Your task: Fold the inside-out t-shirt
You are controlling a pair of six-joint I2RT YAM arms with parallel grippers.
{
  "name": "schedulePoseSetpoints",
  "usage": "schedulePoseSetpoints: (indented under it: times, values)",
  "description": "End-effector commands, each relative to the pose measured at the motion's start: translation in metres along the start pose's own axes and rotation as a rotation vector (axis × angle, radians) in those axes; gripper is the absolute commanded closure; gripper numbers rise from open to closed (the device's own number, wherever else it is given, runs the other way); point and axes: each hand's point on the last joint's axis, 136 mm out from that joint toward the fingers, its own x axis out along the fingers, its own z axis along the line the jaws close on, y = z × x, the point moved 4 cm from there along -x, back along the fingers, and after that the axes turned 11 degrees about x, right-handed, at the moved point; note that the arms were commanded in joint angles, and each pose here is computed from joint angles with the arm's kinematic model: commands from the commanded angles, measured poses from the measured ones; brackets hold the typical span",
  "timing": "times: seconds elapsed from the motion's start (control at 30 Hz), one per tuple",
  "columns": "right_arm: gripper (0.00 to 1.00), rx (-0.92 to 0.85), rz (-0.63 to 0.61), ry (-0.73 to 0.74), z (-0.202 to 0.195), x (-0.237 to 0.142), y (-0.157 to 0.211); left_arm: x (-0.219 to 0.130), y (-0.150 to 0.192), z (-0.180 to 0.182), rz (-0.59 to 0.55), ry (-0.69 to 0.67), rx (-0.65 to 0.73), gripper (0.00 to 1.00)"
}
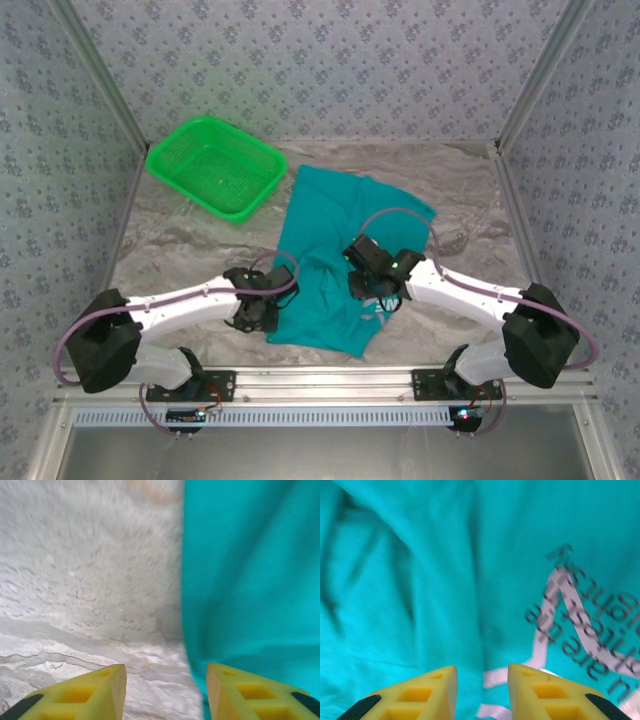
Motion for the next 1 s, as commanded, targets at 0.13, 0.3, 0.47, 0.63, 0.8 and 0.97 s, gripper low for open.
schedulePoseSetpoints:
  times: [0.13, 0.3, 0.47, 0.63, 0.8, 0.97]
  values:
    - [0.66, -0.022, 0.026, -0.181, 0.044, 0.024, -0.021, -0.06, -0.084, -0.07, -0.259, 0.4, 0.131, 0.49]
    - [0.69, 0.041, 0.024, -0.084, 0.022, 0.056, -0.027, -0.039, -0.112, -0.088, -0.247, 0.467, 0.114, 0.49]
    - [0.94, 0.033, 0.023, -0.056, 0.014, 0.061, -0.025, -0.001, -0.124, -0.087, -0.204, 0.385, 0.088, 0.49]
    - [1.0, 0.079, -0.021, -0.031, -0.005, 0.043, -0.033, 0.031, -0.122, -0.069, -0.168, 0.353, 0.05, 0.8]
    - [1.0, 0.129, -0.056, 0.004, -0.043, 0.038, -0.047, 0.023, -0.105, -0.075, -0.165, 0.487, 0.173, 1.0]
    - [1.0, 0.06, -0.019, -0.131, -0.036, 0.03, -0.051, 0.0, -0.089, -0.088, -0.162, 0.691, 0.281, 1.0]
